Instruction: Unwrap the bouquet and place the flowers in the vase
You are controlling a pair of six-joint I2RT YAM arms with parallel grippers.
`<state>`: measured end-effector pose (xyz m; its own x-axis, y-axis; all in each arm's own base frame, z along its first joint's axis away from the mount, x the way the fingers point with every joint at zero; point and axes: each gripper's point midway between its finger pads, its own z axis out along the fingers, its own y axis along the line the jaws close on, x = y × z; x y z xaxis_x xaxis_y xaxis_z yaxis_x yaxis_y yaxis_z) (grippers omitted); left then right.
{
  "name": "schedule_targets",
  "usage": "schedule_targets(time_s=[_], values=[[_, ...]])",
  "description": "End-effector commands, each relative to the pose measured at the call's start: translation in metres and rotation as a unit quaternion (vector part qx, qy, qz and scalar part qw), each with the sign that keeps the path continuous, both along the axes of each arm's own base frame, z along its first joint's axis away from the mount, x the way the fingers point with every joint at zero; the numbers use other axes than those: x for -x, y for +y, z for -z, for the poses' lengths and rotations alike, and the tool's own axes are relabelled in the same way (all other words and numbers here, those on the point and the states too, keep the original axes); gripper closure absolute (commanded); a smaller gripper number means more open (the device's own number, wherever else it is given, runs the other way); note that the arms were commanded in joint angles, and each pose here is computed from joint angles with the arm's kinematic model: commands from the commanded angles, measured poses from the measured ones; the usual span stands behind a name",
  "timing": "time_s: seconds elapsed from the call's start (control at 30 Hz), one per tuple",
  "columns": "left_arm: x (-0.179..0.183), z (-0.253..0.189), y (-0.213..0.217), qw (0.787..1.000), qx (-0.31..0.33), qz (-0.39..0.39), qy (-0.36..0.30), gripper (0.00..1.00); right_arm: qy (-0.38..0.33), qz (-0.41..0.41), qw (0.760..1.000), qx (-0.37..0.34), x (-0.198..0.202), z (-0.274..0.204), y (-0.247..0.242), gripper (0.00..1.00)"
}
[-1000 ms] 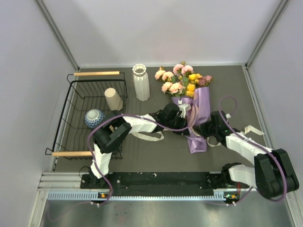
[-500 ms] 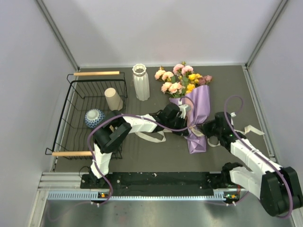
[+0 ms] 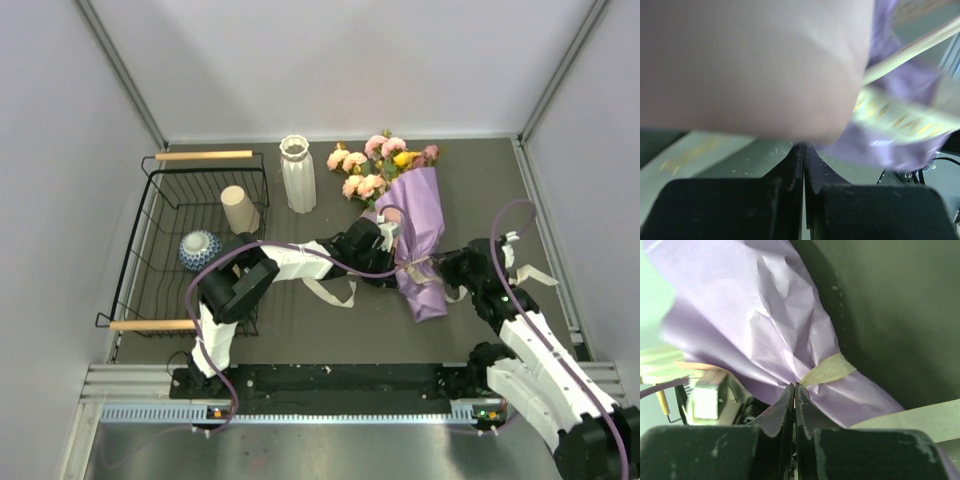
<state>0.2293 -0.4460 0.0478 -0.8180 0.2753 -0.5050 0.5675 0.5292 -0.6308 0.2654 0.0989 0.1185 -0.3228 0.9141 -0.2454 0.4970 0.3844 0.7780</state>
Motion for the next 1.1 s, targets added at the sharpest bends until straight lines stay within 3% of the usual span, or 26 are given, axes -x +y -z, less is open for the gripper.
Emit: schedule_targets(time_s=[0.0, 0.2, 0.5, 0.7, 0.8, 0.93, 1.07], values=[[0.0, 0.004, 0.004, 1.0, -0.018, 0.0, -0.007, 1.0, -0.098, 0.047, 0.991, 0.073, -0.012, -0.065, -0.033, 1.0], [0.001, -0.003, 0.003, 1.0, -0.011, 0.004, -0.015, 1.0, -0.106, 0.061, 0.987, 0.106, -0.006, -0.068, -0.046, 1.0], [0.009, -0.06, 0.007, 0.997, 0.045, 0.026, -0.061, 0.75, -0.051, 0.027, 0.995, 0.086, -0.005, -0.026, -0.029, 1.0], [0.033, -0.109, -0.003, 0.984, 0.142, 0.084, -0.063, 0.52, -0.041, -0.025, 0.997, 0.059, -0.006, -0.01, -0.007, 1.0], [0.031, -0.12, -0.013, 0.982, 0.158, 0.09, -0.056, 0.52, -0.04, -0.054, 0.997, 0.038, -0.007, -0.006, 0.006, 1.0], [0.02, -0.107, -0.026, 0.985, 0.144, 0.083, -0.043, 0.67, -0.056, -0.066, 0.996, 0.018, -0.01, -0.015, 0.014, 1.0], [0.014, -0.094, -0.034, 0.986, 0.144, 0.077, -0.032, 0.71, -0.068, -0.062, 0.996, 0.003, -0.011, -0.025, 0.016, 1.0]])
